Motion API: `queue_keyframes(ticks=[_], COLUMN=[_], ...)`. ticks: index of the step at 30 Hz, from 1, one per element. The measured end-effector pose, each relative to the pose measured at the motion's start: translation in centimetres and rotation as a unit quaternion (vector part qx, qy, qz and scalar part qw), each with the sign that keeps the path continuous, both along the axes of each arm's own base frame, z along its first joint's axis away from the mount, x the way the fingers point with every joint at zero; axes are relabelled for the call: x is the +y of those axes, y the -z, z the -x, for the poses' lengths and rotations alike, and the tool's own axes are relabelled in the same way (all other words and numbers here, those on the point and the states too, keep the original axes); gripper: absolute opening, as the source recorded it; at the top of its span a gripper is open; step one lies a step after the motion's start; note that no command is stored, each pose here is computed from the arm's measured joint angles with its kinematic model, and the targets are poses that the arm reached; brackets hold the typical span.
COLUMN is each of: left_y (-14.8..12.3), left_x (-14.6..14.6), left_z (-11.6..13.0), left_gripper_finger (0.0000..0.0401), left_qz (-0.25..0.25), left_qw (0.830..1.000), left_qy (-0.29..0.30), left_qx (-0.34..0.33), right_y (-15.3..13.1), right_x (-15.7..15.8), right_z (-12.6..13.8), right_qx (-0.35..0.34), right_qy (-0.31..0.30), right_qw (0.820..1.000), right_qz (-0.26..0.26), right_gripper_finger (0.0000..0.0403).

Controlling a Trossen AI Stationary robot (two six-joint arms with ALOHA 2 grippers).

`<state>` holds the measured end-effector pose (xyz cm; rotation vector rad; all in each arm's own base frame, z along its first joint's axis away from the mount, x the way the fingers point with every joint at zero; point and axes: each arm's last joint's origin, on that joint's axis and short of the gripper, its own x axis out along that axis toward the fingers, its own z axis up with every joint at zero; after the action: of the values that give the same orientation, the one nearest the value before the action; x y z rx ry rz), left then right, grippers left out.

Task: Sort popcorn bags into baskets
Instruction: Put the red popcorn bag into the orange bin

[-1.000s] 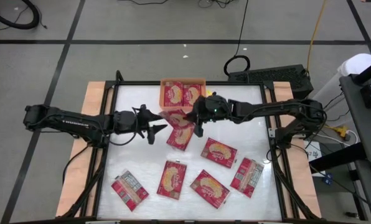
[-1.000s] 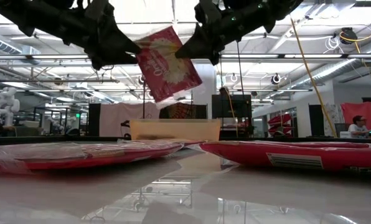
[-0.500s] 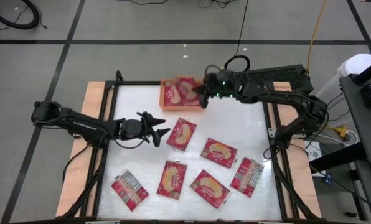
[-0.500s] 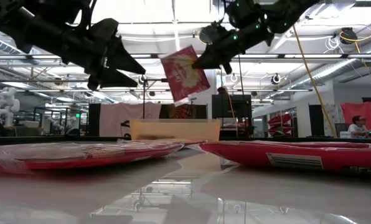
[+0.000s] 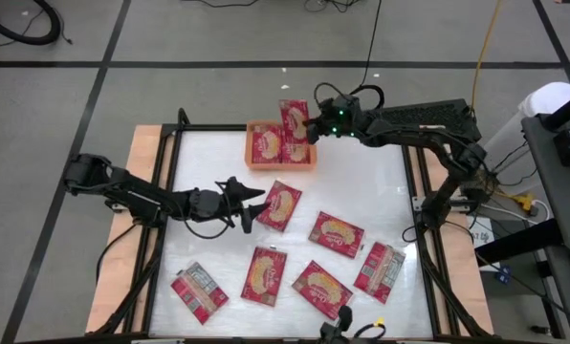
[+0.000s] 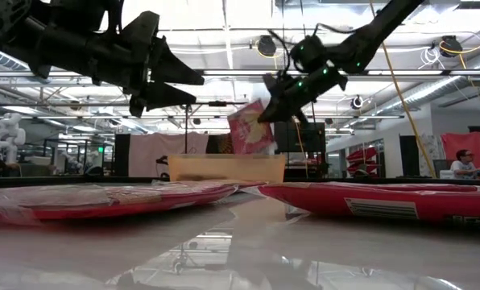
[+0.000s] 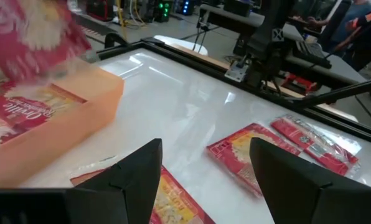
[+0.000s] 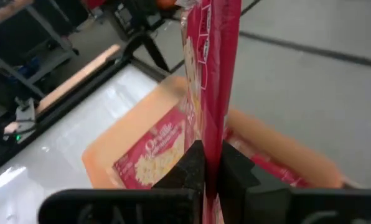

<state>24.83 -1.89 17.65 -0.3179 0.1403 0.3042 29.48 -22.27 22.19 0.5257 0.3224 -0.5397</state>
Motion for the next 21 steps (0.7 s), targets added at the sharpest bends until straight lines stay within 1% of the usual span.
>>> queue_keyframes(ticks=[7,12,16,21], left_y=[0.0,0.0,0.0,0.0], left_x=[-0.3,-0.4,-0.4,-0.4], left_z=[0.0,0.0,0.0,0.0], left_gripper_finger=[0.0243,0.0243,0.0243,0.0243], left_qz=[-0.001,-0.003,-0.003,-0.006], left_qw=[1.000,1.000,1.000,1.000], left_qy=[0.007,0.008,0.009,0.009], left_qx=[0.001,0.002,0.002,0.003], right_y=[2.2,2.6,2.7,3.0], right_x=[-0.4,-0.4,-0.4,-0.3], right_z=[-0.6,-0.7,-0.6,-0.5], right_qx=[0.009,0.005,0.012,0.030], right_qy=[0.011,0.024,0.022,0.021], right_qw=[0.999,0.997,0.997,0.996], right_qz=[-0.042,-0.069,-0.070,-0.075], right_gripper_finger=[0.0012,0.0020,0.0042,0.0080])
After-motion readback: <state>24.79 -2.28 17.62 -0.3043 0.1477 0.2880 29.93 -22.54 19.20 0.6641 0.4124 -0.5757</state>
